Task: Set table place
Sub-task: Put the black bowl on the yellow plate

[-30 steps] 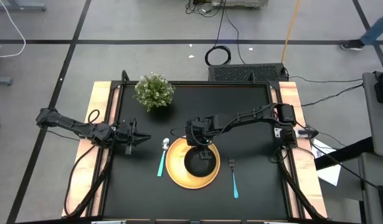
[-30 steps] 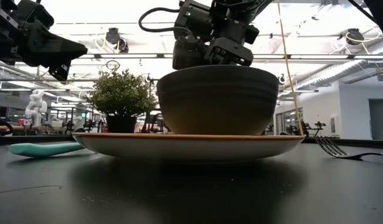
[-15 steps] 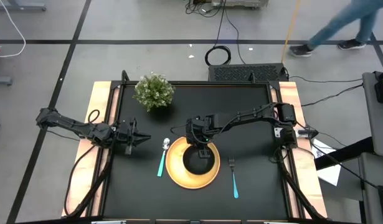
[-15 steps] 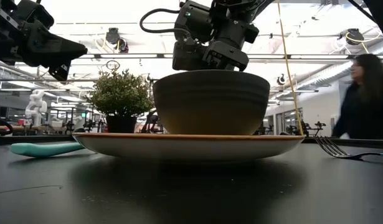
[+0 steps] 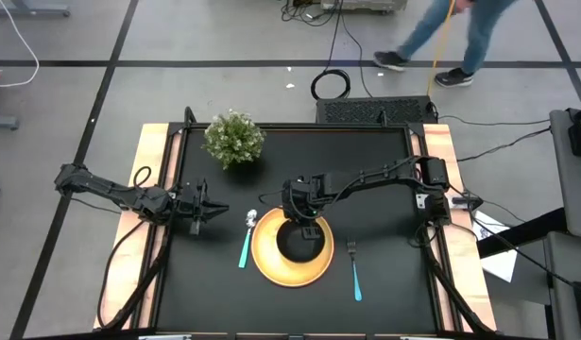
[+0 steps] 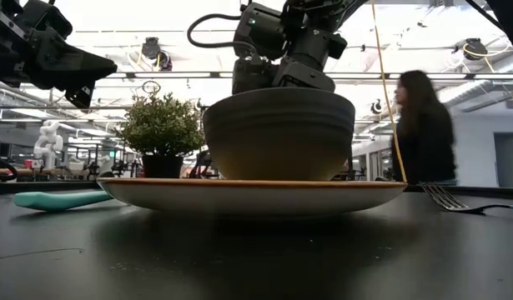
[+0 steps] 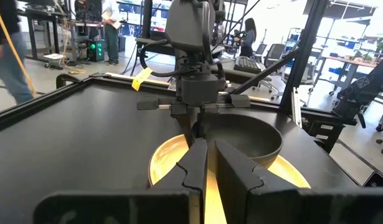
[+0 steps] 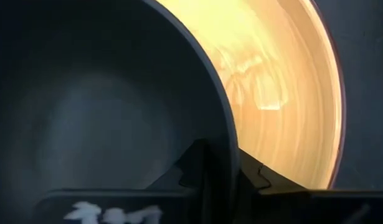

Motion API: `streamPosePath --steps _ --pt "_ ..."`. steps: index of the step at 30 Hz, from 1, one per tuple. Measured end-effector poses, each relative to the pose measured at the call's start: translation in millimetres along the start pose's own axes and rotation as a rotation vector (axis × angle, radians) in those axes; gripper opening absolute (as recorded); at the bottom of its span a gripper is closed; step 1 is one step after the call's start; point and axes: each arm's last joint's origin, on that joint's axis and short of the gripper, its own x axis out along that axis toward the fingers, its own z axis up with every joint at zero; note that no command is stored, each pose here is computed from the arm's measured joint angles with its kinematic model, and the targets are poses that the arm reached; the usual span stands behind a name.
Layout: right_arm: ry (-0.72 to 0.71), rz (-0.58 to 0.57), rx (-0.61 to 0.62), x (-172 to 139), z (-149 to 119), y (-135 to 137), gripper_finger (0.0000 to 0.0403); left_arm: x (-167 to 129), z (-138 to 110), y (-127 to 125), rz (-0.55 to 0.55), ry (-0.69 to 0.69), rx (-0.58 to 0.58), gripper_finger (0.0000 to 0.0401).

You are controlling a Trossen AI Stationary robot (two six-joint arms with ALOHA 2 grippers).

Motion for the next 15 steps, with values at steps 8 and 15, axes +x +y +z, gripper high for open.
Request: streamPosePath --steps 8,15 --pt "0.001 0.001 -0.012 1 1 5 0.0048 0 0 0 0.000 0.000 0.000 0.0031" --pt "0.006 -0.041 -0.058 4 2 15 0.0070 0 0 0 0.000 0.001 0.000 0.0031"
